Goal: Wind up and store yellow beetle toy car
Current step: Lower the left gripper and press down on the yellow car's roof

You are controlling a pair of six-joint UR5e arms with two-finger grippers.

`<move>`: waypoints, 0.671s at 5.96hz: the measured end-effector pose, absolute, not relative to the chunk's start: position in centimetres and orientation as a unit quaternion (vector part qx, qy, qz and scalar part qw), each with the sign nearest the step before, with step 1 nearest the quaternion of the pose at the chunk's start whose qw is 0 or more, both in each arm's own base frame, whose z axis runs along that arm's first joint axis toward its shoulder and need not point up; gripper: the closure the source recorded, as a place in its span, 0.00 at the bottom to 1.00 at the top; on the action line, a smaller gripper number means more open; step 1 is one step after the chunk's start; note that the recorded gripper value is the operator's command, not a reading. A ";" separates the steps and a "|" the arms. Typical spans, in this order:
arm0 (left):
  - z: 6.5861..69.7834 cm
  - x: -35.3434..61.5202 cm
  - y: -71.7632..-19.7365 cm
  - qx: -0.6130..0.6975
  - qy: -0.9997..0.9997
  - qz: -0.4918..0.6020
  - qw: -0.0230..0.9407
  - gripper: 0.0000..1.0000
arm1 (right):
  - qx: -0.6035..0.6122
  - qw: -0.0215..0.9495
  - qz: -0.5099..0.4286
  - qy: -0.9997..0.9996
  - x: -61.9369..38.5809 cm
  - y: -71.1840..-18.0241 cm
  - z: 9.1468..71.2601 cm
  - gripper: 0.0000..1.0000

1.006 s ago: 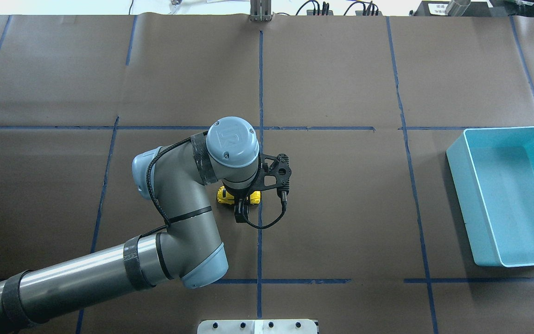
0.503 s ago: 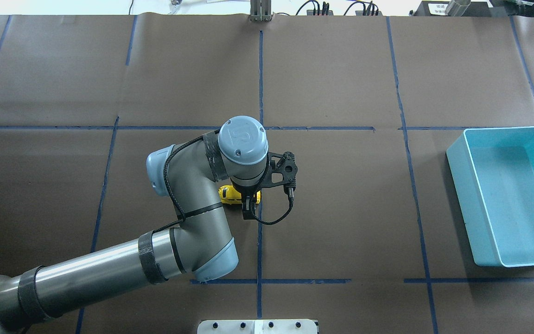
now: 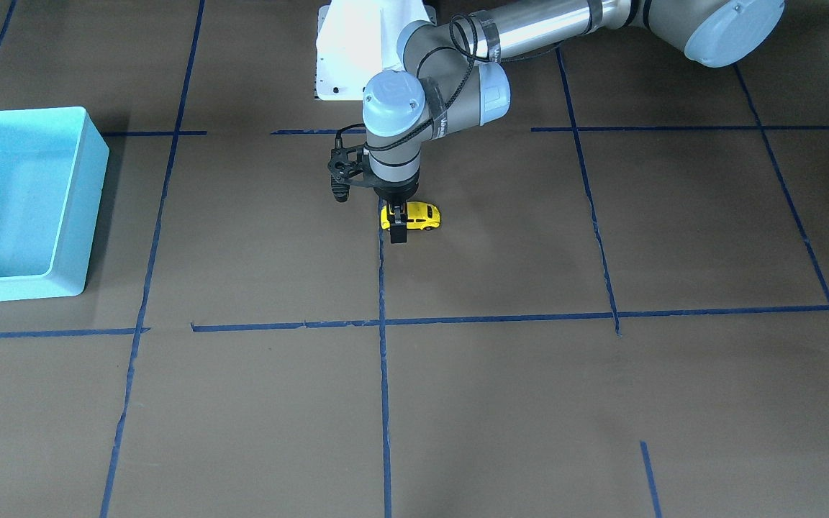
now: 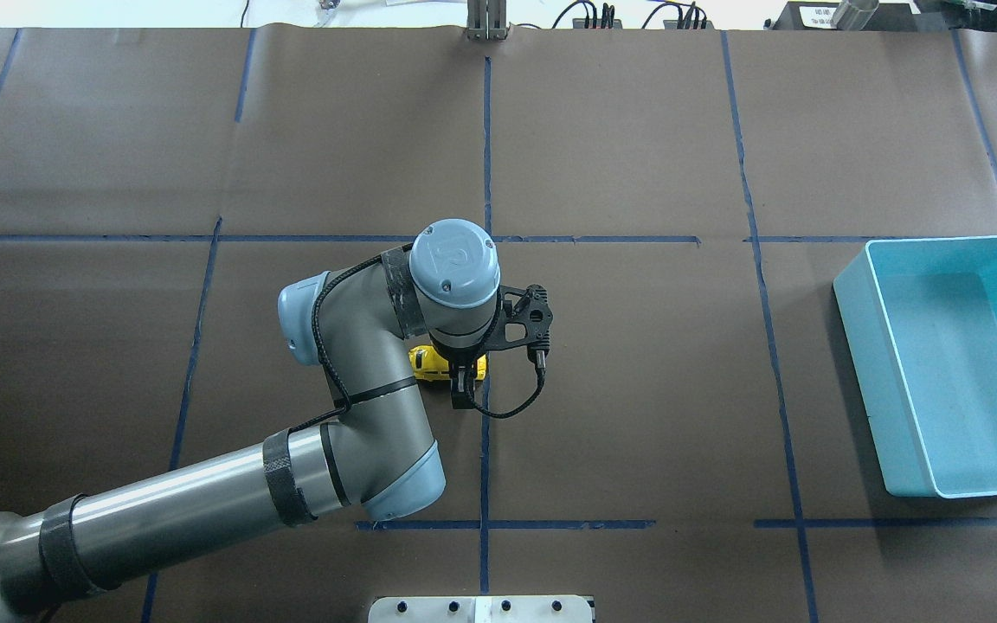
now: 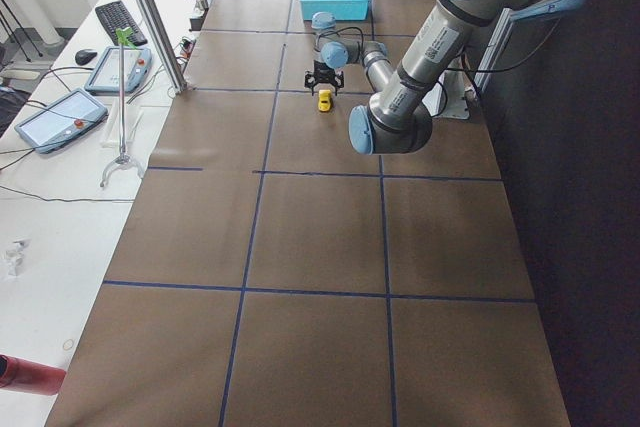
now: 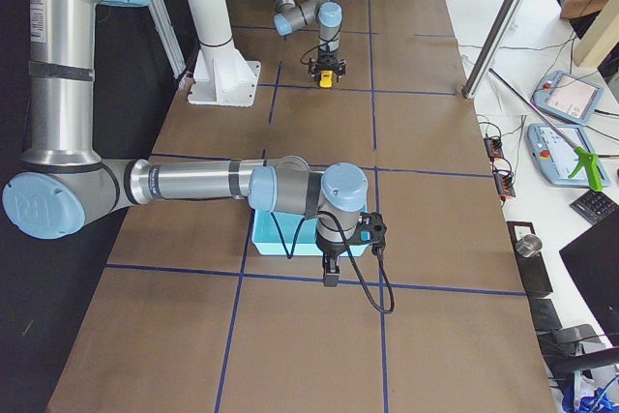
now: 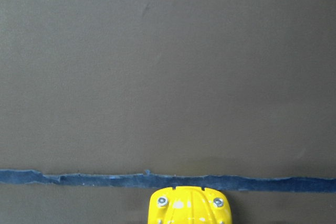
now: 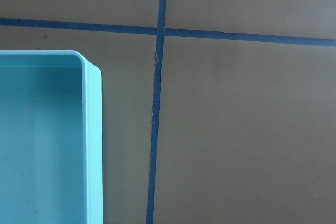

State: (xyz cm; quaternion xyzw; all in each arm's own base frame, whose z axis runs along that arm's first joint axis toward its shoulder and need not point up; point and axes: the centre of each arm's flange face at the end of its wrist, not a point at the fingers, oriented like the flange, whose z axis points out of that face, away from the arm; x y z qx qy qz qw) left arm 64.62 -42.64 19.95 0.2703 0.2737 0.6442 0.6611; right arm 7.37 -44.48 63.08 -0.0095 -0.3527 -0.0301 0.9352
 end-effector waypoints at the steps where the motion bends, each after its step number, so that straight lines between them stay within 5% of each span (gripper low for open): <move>1: 20.0 64.7 -42.7 0.271 0.274 0.644 0.661 0.31 | -0.007 0.934 -0.031 -0.357 7.3 -44.6 62.8 0.00; 3: 19.6 64.5 -42.6 0.274 0.277 0.643 0.660 0.53 | -0.004 0.931 -0.033 -0.363 7.2 -44.8 62.5 0.00; 4: 19.4 64.3 -42.5 0.277 0.278 0.643 0.658 0.85 | -0.002 0.931 -0.034 -0.363 7.2 -44.8 62.4 0.00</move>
